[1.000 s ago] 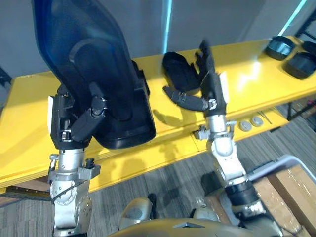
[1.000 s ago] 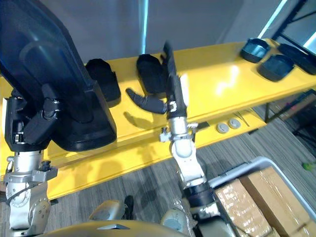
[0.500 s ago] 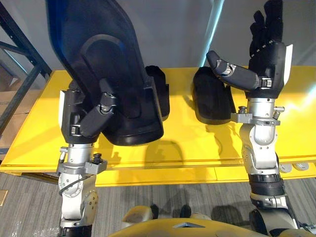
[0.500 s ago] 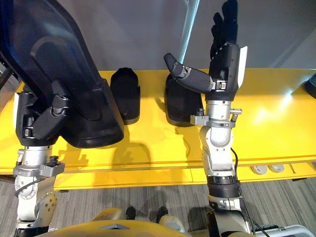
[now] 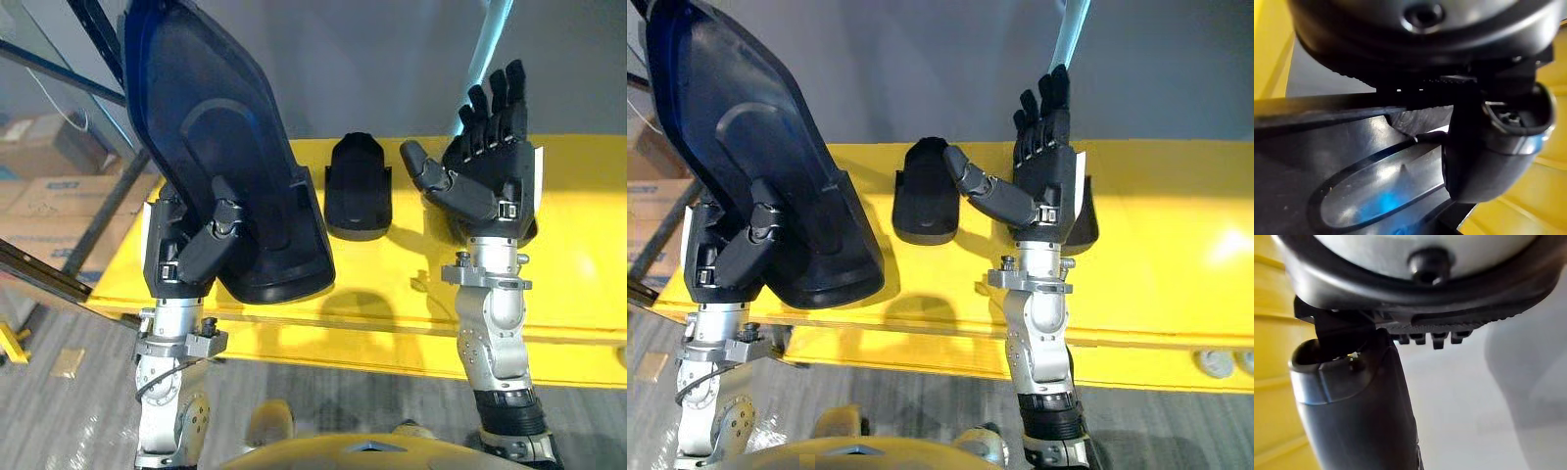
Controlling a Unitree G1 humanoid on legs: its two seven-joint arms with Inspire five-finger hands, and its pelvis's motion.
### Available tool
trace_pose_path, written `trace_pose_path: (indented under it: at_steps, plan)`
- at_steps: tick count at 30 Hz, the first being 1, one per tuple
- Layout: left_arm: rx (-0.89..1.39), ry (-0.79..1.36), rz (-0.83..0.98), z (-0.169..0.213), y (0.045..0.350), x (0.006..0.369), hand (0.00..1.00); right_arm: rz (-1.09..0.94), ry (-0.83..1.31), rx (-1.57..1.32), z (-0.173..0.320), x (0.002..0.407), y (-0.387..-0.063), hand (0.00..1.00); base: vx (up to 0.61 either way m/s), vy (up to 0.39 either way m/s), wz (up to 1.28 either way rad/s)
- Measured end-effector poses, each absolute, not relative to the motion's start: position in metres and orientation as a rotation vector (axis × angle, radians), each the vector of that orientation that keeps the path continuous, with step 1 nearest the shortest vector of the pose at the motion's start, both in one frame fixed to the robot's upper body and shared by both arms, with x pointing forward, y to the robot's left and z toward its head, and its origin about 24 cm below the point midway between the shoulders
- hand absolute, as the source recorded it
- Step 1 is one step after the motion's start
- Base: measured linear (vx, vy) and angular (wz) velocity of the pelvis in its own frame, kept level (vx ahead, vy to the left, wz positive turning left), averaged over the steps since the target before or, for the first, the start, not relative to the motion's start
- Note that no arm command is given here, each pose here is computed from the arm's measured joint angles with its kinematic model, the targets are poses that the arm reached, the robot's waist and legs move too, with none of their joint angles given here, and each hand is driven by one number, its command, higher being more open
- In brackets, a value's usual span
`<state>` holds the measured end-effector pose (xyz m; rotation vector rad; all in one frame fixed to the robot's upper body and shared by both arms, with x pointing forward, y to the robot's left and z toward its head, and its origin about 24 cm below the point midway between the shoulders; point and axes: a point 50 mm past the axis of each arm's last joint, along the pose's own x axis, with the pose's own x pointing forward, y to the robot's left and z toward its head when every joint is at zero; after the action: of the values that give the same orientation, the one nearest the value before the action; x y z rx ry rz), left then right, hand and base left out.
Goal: Walk over and take three plastic housings, then place them on the shelf
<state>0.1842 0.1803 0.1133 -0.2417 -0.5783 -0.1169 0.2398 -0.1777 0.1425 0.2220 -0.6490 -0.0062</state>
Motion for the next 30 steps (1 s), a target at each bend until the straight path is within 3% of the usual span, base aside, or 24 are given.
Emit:
trace_pose_path:
  at_steps: [6,14,22,30]
  plan:
    - [-0.225,-0.451,-0.189,0.1,0.178,0.196,0.0,-0.004,-0.553,0.245,0.121,0.237,-0.153,1.0,-0.08,0.277,-0.24]
    - [-0.232,-0.458,-0.225,0.107,0.151,0.21,0.0,-0.07,-0.588,0.212,0.13,0.234,-0.17,1.0,-0.01,-0.03,0.31]
    - [-0.142,-0.454,-0.104,0.107,0.162,0.21,0.0,-0.101,-0.573,0.197,0.125,0.228,-0.183,1.0,-0.05,-0.075,-0.04]
    - [-0.074,-0.399,0.019,0.103,0.182,0.212,0.0,-0.017,-0.555,0.194,0.121,0.225,-0.171,1.0,-0.02,-0.017,0.04]
